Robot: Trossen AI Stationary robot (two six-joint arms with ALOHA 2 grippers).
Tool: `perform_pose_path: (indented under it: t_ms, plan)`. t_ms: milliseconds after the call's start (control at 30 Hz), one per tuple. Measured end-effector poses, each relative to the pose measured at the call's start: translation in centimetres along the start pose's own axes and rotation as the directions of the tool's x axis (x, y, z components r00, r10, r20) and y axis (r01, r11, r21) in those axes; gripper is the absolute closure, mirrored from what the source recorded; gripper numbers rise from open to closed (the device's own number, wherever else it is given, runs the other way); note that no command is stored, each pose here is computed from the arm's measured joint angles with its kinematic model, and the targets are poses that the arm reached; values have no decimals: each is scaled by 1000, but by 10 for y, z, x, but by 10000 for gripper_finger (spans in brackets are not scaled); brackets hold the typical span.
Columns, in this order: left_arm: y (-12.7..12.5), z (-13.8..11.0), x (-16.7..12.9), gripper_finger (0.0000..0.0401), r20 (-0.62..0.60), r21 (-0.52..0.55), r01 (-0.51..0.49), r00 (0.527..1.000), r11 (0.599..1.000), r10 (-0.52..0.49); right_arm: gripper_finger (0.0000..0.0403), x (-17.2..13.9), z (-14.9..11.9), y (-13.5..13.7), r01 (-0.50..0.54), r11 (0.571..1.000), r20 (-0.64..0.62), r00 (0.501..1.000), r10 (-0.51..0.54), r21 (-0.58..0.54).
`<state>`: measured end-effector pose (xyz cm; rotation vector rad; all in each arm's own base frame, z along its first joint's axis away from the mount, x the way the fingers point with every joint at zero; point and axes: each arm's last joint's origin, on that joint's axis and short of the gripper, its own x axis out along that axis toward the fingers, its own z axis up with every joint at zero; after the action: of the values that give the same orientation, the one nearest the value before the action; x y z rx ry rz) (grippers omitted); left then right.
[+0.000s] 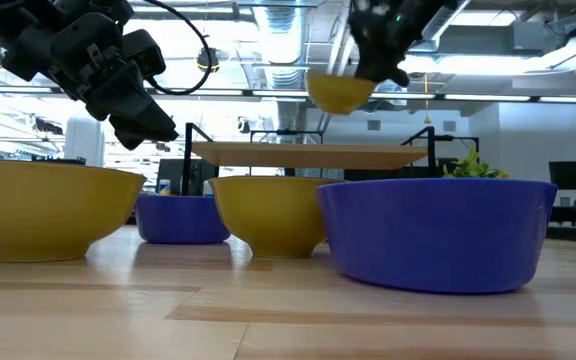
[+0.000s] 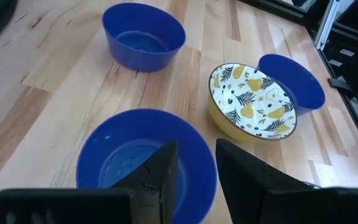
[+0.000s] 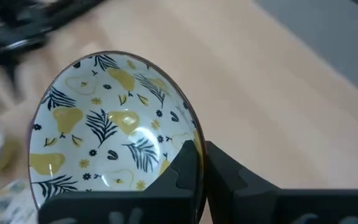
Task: Pick & Place Mini bowls
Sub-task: Put the top white patterned bowl on the shelf
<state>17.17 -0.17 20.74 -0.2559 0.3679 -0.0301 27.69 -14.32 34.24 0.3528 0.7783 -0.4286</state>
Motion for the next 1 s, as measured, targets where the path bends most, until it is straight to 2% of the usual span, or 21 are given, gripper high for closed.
perform_pose_path:
  t_ms: [200,367,767,1000]
  plan:
    - [0,0,0,293,1,0,0,1000,1000,0,401,20,5,-46,43,987,-108,994,-26,154]
    - [0,0,0,293,1,0,0,1000,1000,0,402,25,1,-67,88,971,-156,986,-54,220]
    - [0,1,0,293,8,3,2,1000,1000,-2,400,21,-1,-79,135,955,-173,981,-91,263]
    - [0,1,0,293,11,3,3,1000,1000,-3,375,21,-2,-79,149,958,-179,978,-106,246]
